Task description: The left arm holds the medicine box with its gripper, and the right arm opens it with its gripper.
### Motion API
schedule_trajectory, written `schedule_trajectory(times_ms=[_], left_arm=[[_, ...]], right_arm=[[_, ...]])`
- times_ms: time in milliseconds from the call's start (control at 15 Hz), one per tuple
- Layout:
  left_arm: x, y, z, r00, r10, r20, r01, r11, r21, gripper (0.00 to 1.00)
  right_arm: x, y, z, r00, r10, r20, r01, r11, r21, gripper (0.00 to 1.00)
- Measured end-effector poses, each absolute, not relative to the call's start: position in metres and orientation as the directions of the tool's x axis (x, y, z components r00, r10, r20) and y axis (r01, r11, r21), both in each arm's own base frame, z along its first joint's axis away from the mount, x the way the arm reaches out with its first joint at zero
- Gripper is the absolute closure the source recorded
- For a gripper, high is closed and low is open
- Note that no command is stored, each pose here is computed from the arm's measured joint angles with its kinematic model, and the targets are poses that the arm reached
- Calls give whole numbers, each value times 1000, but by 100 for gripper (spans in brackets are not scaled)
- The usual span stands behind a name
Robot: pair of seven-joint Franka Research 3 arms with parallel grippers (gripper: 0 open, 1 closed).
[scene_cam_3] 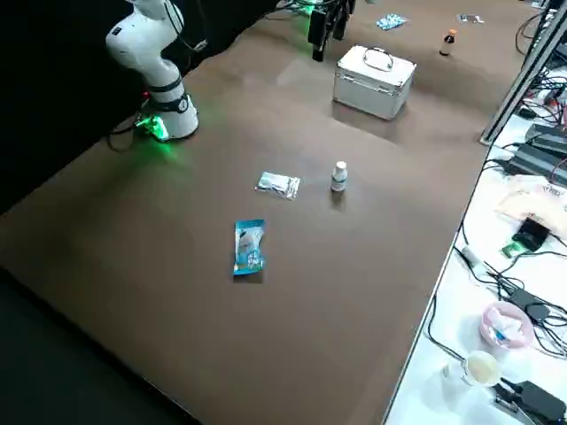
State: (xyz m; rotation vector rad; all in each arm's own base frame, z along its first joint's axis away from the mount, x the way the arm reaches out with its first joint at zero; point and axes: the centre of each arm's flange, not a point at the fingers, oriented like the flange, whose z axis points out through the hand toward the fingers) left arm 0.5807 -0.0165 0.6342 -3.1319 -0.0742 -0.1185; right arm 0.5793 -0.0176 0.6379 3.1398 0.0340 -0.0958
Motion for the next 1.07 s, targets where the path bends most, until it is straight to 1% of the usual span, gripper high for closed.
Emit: schedule_trajectory(times_ms=[333,467,600,867,1067], left_arm=[[582,-16,633,996,49,74,49,-999,-4,0],[587,-13,619,997,58,47,58,-998,-4,0],[594,-5,591,997,76,-8,77,-997,13,0],[599,17,509,969,157,-189,182,-976,121,0],[590,19,460,920,247,-305,291,-951,108,0]], right_arm=[[580,-18,638,998,22,-56,22,-1000,0,1],[580,-18,638,998,21,-56,22,-1000,1,1],[580,-19,638,998,20,-55,20,-1000,1,1],[580,-19,638,998,18,-55,18,-1000,1,1],[580,-16,638,998,25,-55,25,-1000,-1,1]])
